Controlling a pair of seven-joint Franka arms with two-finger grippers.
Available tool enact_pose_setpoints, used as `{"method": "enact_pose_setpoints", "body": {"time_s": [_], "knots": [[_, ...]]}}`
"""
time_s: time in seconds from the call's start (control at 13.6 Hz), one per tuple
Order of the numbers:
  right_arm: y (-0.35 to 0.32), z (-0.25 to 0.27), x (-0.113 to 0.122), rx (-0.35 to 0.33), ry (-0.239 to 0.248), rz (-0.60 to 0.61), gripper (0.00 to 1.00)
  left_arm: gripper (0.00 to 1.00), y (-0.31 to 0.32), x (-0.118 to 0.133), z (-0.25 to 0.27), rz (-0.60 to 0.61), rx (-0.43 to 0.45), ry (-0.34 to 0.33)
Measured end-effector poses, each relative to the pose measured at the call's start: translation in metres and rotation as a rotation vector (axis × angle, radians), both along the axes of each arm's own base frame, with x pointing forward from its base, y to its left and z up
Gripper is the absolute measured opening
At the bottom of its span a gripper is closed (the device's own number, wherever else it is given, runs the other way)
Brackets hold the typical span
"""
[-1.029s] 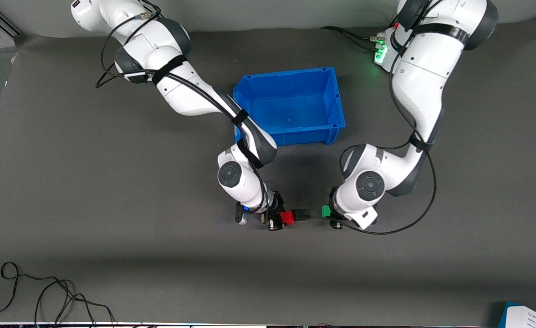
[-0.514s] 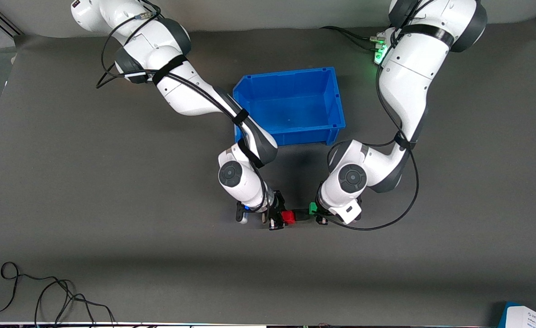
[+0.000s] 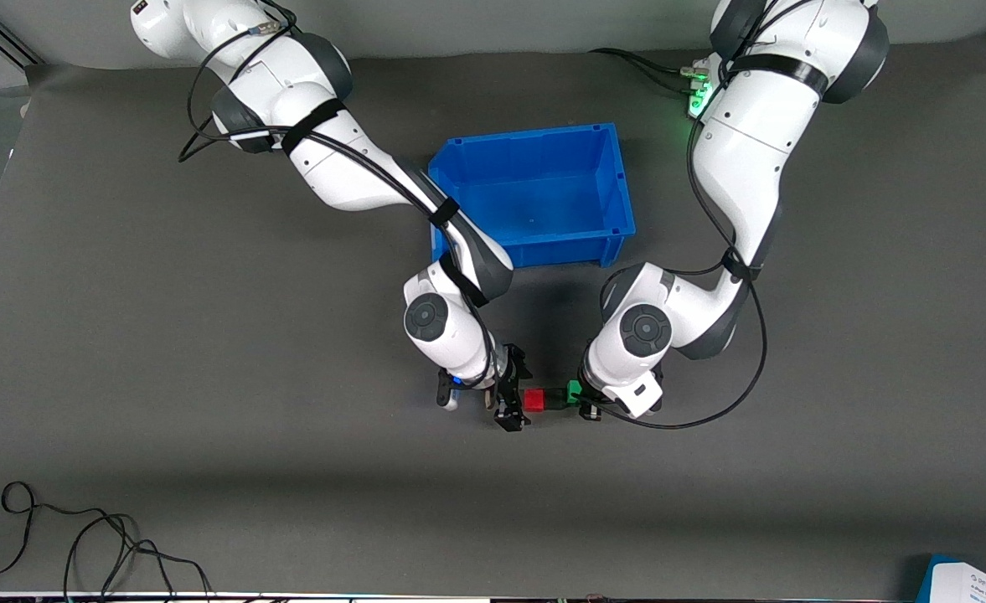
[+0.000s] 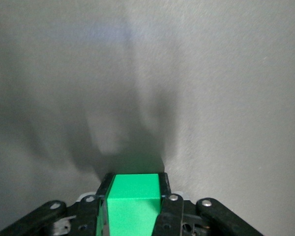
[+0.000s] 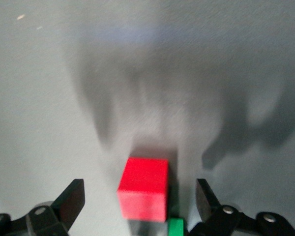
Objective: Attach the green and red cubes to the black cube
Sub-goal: 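Open the right gripper and lift away while the left gripper releases the green cube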
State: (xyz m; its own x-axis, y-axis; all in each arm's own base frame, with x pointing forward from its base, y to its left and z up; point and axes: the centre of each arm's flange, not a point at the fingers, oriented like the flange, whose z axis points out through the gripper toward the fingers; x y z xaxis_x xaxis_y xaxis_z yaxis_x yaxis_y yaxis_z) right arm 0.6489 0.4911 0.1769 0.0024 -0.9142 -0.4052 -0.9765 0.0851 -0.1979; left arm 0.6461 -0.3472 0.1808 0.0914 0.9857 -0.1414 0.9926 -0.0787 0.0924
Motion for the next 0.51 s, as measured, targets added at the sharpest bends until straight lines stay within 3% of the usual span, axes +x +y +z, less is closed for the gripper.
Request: {"method": "enact_pose_setpoints", "body": {"time_s": [0.51], "knots": [[-0.056, 0.072, 0.037, -0.063, 0.015, -0.028, 1.0, 0.37, 0.001, 0.009, 0.0, 0.006, -0.003, -0.024]]}}
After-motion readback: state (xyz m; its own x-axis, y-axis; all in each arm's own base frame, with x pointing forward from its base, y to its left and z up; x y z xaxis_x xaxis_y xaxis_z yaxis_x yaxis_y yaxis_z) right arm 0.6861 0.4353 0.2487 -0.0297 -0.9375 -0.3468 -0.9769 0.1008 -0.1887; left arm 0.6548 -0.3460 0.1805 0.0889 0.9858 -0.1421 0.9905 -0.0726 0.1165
